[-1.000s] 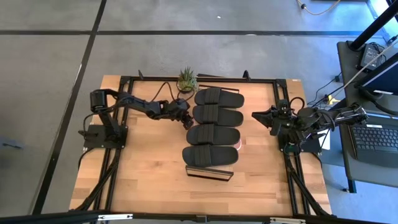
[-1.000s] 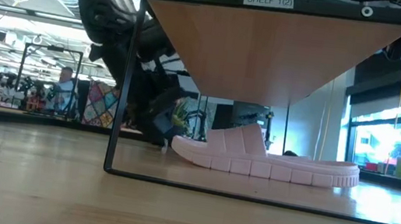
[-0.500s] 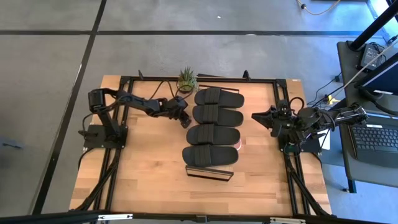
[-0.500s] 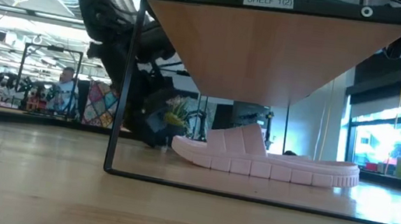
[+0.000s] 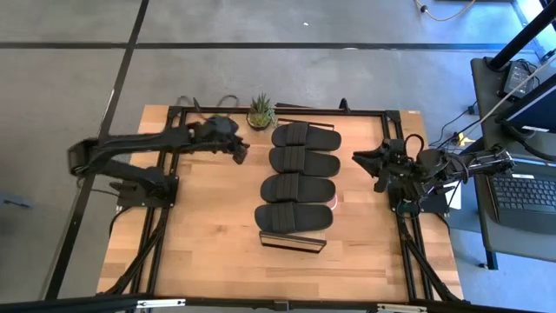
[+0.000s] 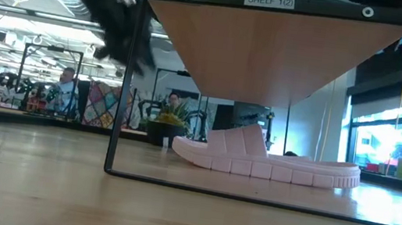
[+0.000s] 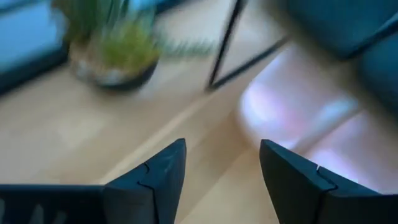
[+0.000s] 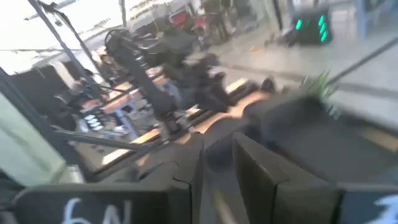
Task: Pick and place slides into the shelf
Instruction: Return to Home Position
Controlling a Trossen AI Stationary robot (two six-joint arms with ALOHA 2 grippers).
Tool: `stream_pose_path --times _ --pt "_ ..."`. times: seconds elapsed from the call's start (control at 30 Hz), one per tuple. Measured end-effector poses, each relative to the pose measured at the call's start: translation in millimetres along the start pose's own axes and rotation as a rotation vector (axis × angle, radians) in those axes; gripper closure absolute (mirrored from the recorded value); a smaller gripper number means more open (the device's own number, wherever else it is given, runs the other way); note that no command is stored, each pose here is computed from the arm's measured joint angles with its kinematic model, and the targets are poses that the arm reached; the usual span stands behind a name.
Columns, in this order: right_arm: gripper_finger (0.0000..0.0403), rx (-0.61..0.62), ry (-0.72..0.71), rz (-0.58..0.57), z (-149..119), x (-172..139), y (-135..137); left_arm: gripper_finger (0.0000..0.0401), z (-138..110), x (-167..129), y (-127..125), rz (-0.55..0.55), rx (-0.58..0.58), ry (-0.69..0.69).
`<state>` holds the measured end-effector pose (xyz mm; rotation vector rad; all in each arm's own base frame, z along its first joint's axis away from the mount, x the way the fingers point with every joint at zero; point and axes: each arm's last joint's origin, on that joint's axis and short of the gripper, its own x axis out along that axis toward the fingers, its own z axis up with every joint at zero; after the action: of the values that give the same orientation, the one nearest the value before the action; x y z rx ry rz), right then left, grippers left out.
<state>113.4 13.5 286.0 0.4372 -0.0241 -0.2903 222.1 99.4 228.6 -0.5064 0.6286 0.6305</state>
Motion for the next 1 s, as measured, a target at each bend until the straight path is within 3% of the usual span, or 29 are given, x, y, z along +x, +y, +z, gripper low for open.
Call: stream_pose_path --times 0.23,0.43,0.73,1.0 --pt "0.0316 -0.160 -0.081 -0.074 9.3 -0.8 -7.2 0.0205 12.0 -75.0 -21.5 -0.228 0.055 -0.299" --pt "0.0316 -0.230 -0.122 -0.150 16.2 -6.3 -18.9 0.0205 8.4 -116.8 -31.4 -0.379 0.136 -0.455" --pt "0.0316 -0.249 -0.122 -0.180 17.5 -29.5 -34.6 0.0205 -31.1 -125.4 -17.9 -0.541 0.117 -0.677" --pt "0.0316 -0.262 -0.138 -0.161 3.3 -37.6 -43.4 0.0205 -71.2 -116.9 1.9 -0.606 0.107 -0.732"
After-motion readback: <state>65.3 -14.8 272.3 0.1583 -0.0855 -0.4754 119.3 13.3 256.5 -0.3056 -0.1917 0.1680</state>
